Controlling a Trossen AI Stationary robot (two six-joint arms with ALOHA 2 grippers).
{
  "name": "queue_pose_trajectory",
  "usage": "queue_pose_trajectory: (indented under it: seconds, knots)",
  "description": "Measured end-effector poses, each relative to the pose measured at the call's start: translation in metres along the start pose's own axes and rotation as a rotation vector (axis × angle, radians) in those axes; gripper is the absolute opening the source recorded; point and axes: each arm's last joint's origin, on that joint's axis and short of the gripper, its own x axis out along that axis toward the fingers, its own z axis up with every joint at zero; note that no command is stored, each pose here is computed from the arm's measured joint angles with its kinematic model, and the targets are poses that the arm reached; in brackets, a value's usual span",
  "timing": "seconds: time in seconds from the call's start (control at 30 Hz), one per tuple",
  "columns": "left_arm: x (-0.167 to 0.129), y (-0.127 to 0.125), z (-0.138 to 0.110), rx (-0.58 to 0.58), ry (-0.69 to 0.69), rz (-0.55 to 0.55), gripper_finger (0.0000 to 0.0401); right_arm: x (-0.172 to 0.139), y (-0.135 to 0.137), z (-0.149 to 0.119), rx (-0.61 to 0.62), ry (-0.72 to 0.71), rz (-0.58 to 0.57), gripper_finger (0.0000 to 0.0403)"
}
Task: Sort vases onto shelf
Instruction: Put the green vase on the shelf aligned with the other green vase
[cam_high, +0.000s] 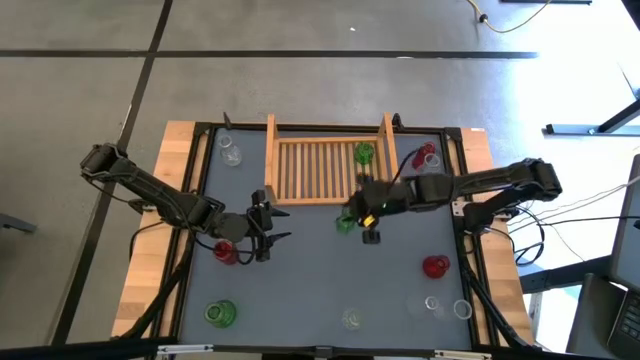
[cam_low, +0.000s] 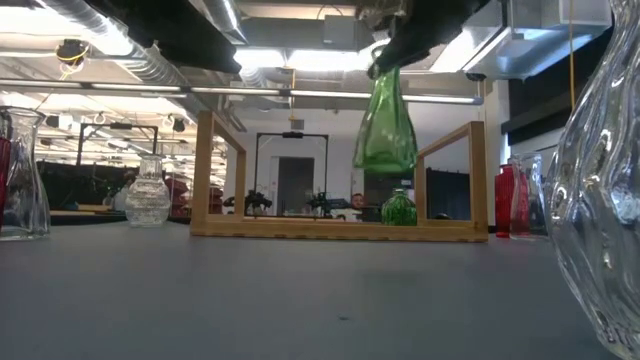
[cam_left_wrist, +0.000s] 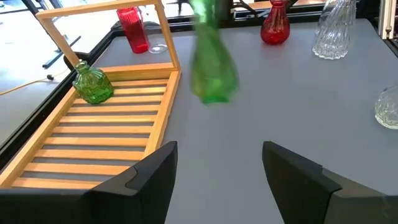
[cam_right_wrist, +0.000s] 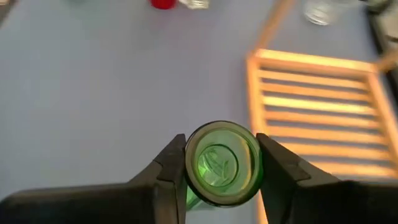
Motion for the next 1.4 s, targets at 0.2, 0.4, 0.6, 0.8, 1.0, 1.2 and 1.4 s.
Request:
queue_pose_trajectory:
  seconds: [0.2,0.4,0.6,0.8,1.0,1.2,1.4]
  knots:
    - [0.0,0.0,0.0,0.0,0.0,0.0,0.0229,-0.026,-0.047,-0.011,0.054,0.036,-0.097,0.0119]
    - [0.001,0.001,0.0,0.016,0.0,0.005,0.0229,-0.032,-0.093,-0.031,0.102,0.059,-0.149,0.012]
    - [0.002,0.004,0.001,0.015,0.0,0.016,0.0229,-0.024,-0.125,-0.057,0.166,0.058,-0.179,0.0121]
    - [0.002,0.004,0.001,0.012,-0.004,0.017,0.0229,-0.017,-0.138,-0.073,0.19,0.03,-0.218,0.0121]
    - [0.002,0.004,0.001,0.012,-0.004,0.017,0.0229,-0.003,-0.146,-0.086,0.217,0.056,-0.206,0.0122]
    - [0.002,0.004,0.001,0.011,-0.003,0.017,0.0229,0.012,-0.15,-0.092,0.221,0.113,-0.222,0.0122]
    - [0.002,0.004,0.001,0.011,-0.003,0.017,0.0229,0.015,-0.152,-0.095,0.21,0.163,-0.292,0.0122]
